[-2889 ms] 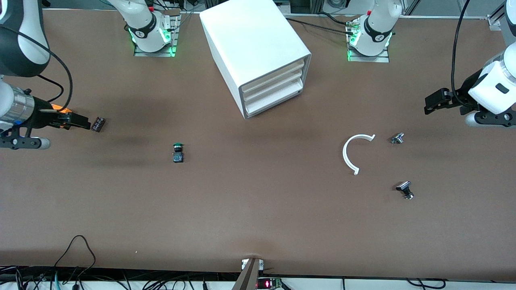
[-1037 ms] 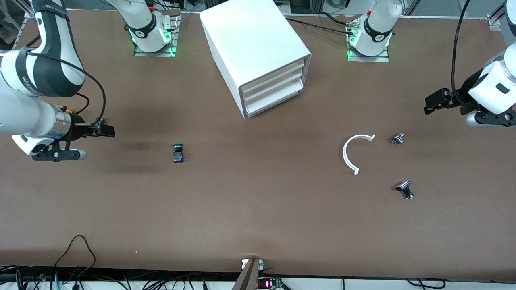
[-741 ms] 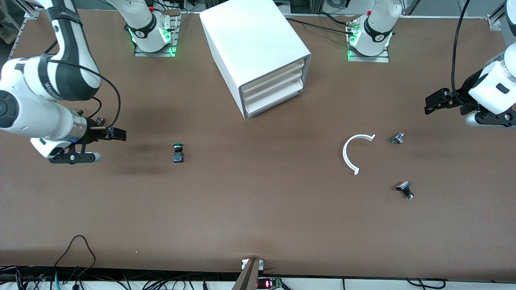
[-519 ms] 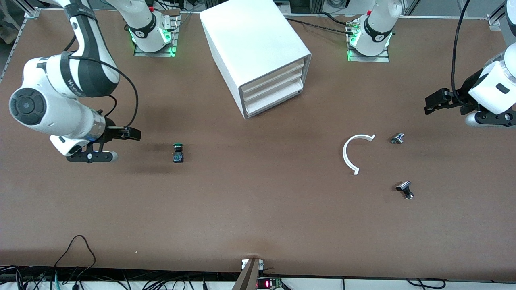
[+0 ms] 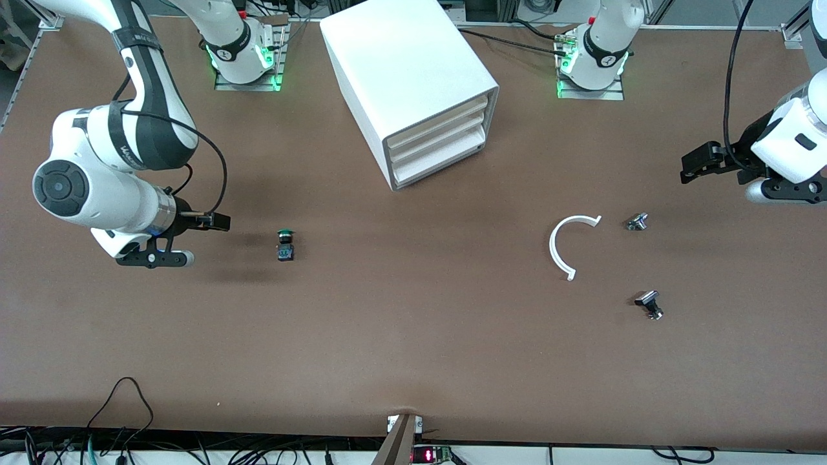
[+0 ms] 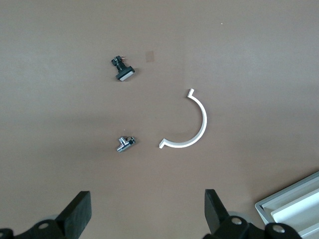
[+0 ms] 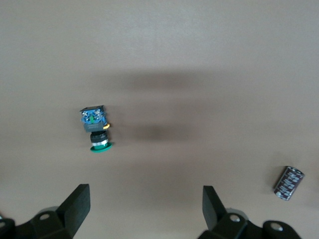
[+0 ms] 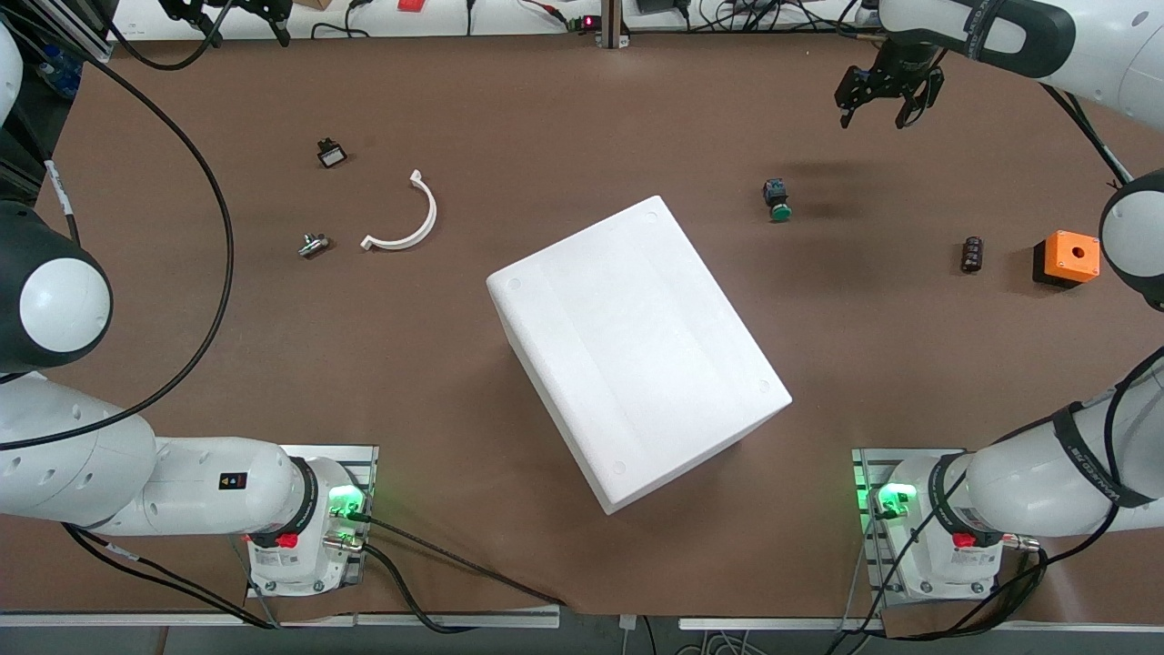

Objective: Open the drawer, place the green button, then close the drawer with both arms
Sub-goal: 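Lower the open right gripper over the green-capped button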

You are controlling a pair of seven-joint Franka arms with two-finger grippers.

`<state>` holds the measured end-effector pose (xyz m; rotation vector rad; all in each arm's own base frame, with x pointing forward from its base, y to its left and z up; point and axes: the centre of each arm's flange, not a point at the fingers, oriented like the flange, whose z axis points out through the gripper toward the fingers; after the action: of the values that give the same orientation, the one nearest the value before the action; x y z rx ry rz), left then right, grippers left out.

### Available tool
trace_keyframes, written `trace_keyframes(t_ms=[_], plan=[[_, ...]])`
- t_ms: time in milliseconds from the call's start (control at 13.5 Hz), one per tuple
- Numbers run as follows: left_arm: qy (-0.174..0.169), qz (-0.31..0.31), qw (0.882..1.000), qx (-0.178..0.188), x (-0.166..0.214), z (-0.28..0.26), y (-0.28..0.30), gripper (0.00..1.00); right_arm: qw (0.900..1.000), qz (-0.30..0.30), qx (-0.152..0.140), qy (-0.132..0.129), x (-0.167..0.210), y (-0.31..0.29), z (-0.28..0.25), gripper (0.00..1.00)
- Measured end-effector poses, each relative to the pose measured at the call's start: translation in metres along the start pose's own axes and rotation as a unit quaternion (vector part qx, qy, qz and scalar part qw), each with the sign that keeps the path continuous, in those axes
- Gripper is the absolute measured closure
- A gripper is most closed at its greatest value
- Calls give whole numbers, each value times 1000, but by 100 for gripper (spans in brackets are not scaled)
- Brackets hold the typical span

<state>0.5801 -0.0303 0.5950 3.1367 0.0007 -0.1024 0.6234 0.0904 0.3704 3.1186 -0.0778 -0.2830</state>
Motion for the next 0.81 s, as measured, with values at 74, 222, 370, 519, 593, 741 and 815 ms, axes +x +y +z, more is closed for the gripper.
trace_keyframes(t_ms=[74,222,370,519,593,741,815], plan=[[0,0,1000,0,0,0,0,0,1000,6,0,1,0,0,9,0],[0,0,1000,0,0,0,0,0,1000,12,2,9,-2,0,27,0],[0,2,1000,-1,0,0,2,0,1000,14,4,19,-6,0,45,0],[0,4,1000,-1,0,0,5,0,1000,10,7,27,-14,-8,57,0],[0,4,1000,-1,0,0,5,0,1000,5,8,28,-18,-14,60,0],[0,4,1000,-1,0,0,5,0,999,-7,10,29,-25,-30,62,0],[0,4,1000,-1,0,0,5,0,999,-13,11,28,-27,-37,63,0]])
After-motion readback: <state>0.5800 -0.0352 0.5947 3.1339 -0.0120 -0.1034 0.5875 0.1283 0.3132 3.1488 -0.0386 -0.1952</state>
